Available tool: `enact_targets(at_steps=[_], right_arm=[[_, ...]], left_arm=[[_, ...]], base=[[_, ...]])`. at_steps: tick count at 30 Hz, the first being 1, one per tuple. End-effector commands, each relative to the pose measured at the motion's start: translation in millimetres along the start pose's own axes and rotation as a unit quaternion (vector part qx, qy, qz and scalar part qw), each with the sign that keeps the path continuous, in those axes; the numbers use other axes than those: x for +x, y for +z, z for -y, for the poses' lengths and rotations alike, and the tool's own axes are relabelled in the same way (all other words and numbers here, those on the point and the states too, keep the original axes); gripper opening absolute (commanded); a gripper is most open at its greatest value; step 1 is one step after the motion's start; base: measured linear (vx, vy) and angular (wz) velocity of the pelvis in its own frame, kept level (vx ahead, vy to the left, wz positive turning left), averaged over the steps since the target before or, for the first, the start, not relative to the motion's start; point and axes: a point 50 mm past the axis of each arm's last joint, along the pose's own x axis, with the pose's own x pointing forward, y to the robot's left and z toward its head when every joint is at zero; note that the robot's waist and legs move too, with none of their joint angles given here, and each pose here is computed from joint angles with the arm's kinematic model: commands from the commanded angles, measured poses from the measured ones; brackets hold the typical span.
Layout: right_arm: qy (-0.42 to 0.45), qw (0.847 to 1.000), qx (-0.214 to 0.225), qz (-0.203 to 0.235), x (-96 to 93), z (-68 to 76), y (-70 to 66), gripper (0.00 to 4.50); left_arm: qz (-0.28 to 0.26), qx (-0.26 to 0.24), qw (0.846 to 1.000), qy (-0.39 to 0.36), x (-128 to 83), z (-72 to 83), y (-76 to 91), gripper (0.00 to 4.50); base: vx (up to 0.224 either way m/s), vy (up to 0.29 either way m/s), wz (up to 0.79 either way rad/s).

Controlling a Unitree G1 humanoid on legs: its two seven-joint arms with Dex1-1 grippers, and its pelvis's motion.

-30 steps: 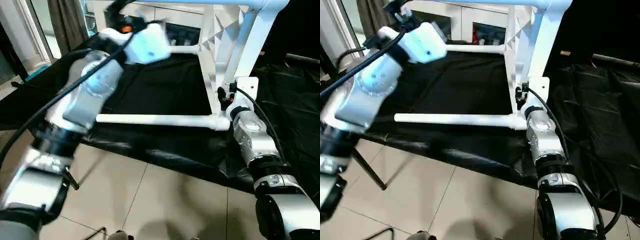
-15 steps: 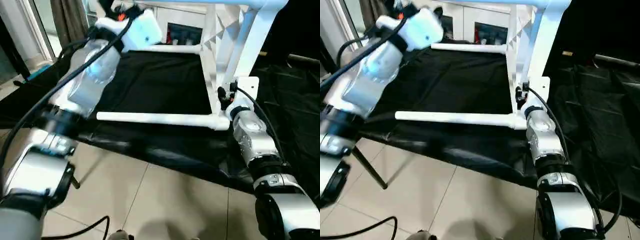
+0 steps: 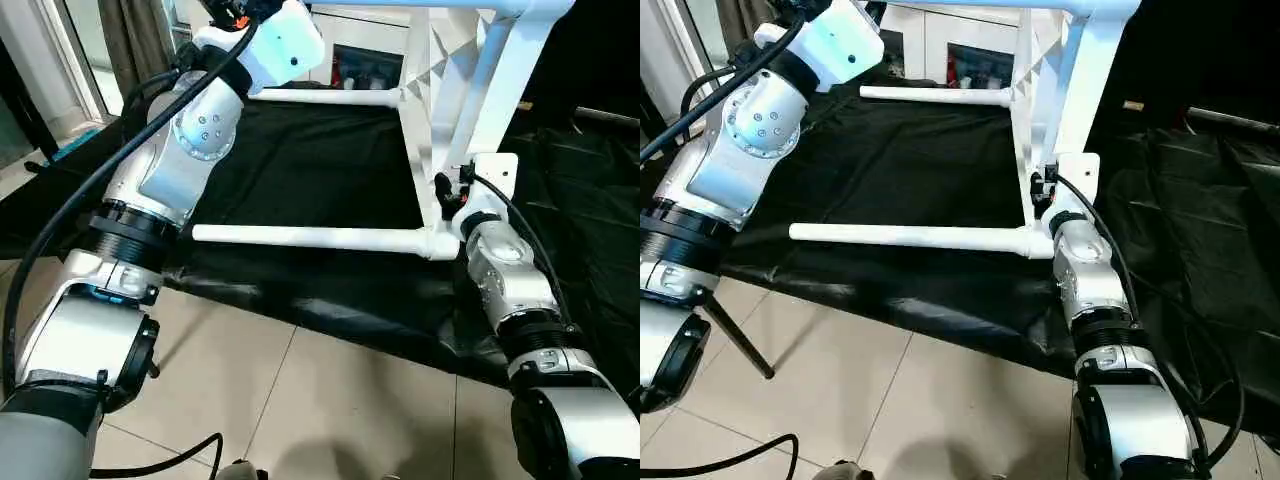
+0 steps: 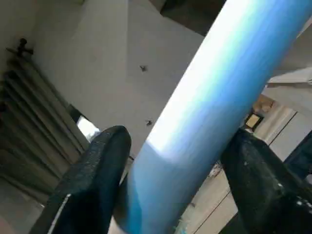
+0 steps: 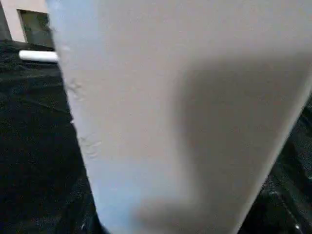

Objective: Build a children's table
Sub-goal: Flip table

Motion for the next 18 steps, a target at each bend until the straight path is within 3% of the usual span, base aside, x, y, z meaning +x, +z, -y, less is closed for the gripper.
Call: enact_targets(at_steps=[1, 8, 14, 17, 18], right_arm=[[0.009, 0.997, -0.019, 0.076, 2.0, 3.7, 32.6, 1.89], [0.015, 0.995, -0.041, 0.093, 1.9, 5.6, 41.7, 1.89], [0.015, 0.989, -0.082, 0.124, 2.3, 16.9, 62.6, 1.89], [0.003, 0.980, -0.122, 0.156, 1.5, 31.5, 86.7, 1.89], [-0.004, 0.973, -0.148, 0.177, 0.3, 41.5, 104.9, 1.89]], left_arm=[[-0.036, 0.013, 0.999, -0.005, 1.0, -2.8, -11.5, 3.03], [-0.044, 0.015, 0.999, -0.018, 2.5, -2.9, -13.8, 2.65], [-0.054, 0.000, 0.998, -0.020, 3.7, -3.4, -15.2, 2.46], [-0.068, -0.044, 0.997, -0.003, 2.3, -6.5, -18.8, 2.39], [-0.077, -0.072, 0.994, 0.011, 0.7, -10.2, -22.3, 2.38]], base=[[0.000, 0.000, 0.00], [0.000, 0.000, 0.00], [0.000, 0.000, 0.00], [0.000, 0.000, 0.00], [0.000, 0.000, 0.00]])
